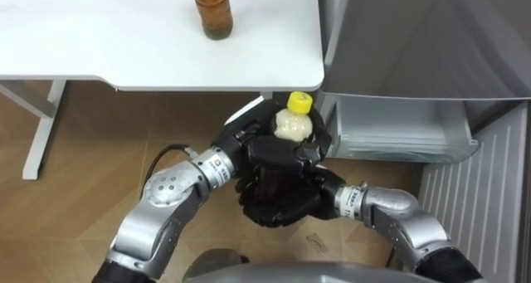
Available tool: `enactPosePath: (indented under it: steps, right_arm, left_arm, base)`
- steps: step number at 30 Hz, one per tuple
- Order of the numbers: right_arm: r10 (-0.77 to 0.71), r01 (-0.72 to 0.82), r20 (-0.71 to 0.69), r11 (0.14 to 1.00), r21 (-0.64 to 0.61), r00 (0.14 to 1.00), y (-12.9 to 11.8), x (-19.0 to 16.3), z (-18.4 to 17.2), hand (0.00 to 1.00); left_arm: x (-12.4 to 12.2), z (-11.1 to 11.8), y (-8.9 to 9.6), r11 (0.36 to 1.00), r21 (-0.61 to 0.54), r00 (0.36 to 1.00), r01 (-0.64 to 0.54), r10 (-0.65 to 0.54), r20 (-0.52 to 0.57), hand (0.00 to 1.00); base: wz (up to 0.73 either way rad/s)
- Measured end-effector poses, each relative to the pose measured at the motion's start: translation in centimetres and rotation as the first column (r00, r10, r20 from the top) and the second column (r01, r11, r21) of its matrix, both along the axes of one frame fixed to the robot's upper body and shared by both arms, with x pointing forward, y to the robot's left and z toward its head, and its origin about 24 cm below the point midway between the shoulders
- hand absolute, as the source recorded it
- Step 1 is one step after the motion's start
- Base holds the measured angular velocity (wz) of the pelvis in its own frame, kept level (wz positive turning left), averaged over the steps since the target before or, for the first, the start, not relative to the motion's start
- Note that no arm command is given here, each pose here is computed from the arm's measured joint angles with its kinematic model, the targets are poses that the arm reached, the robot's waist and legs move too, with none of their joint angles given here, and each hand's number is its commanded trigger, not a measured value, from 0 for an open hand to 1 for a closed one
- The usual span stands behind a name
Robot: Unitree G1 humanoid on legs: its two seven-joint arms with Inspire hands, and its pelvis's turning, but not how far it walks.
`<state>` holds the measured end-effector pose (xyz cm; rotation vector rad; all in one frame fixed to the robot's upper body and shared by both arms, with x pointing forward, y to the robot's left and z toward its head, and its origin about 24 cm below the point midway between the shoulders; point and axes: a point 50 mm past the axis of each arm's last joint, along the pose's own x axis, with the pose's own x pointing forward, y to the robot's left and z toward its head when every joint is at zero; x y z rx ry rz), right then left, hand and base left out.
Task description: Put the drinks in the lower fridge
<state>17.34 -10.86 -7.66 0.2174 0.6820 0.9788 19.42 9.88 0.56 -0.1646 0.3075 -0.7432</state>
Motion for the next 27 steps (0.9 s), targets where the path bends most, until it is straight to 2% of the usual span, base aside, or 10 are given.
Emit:
enactPosePath:
  steps: [3, 5, 7, 8, 27]
  right_arm:
    - [0.0, 0.0, 0.0, 1.0, 0.002, 1.0, 0.03, -0.04, -0.01, 1.0]
    - [-0.003, 0.003, -0.003, 1.0, 0.004, 1.0, 0.05, -0.1, -0.04, 1.0]
    - [-0.008, 0.008, -0.005, 1.0, 0.007, 1.0, 0.01, -0.18, -0.07, 1.0]
    - [-0.008, 0.008, -0.004, 1.0, 0.008, 1.0, 0.02, -0.17, -0.06, 1.0]
    - [-0.004, 0.004, -0.02, 1.0, -0.011, 1.0, -0.65, -0.58, -0.32, 1.0]
  left_arm:
    - [0.01, 0.02, -0.07, 1.0, -0.003, 1.0, -0.001, 0.001, 0.0, 0.99]
    - [0.03, 0.04, -0.11, 1.0, -0.007, 1.0, -0.005, 0.005, 0.0, 0.72]
    - [0.08, 0.08, -0.12, 1.0, -0.019, 1.0, -0.014, 0.014, -0.003, 0.2]
    - [0.08, 0.1, -0.11, 1.0, -0.024, 1.0, -0.016, 0.016, -0.004, 0.0]
    - [0.27, 0.51, 0.2, 1.0, -0.018, 0.998, -0.022, 0.023, 0.05, 0.0]
  base:
    - [0.0]
    - [0.0]
    - [0.0]
    - [0.0]
    - [0.0]
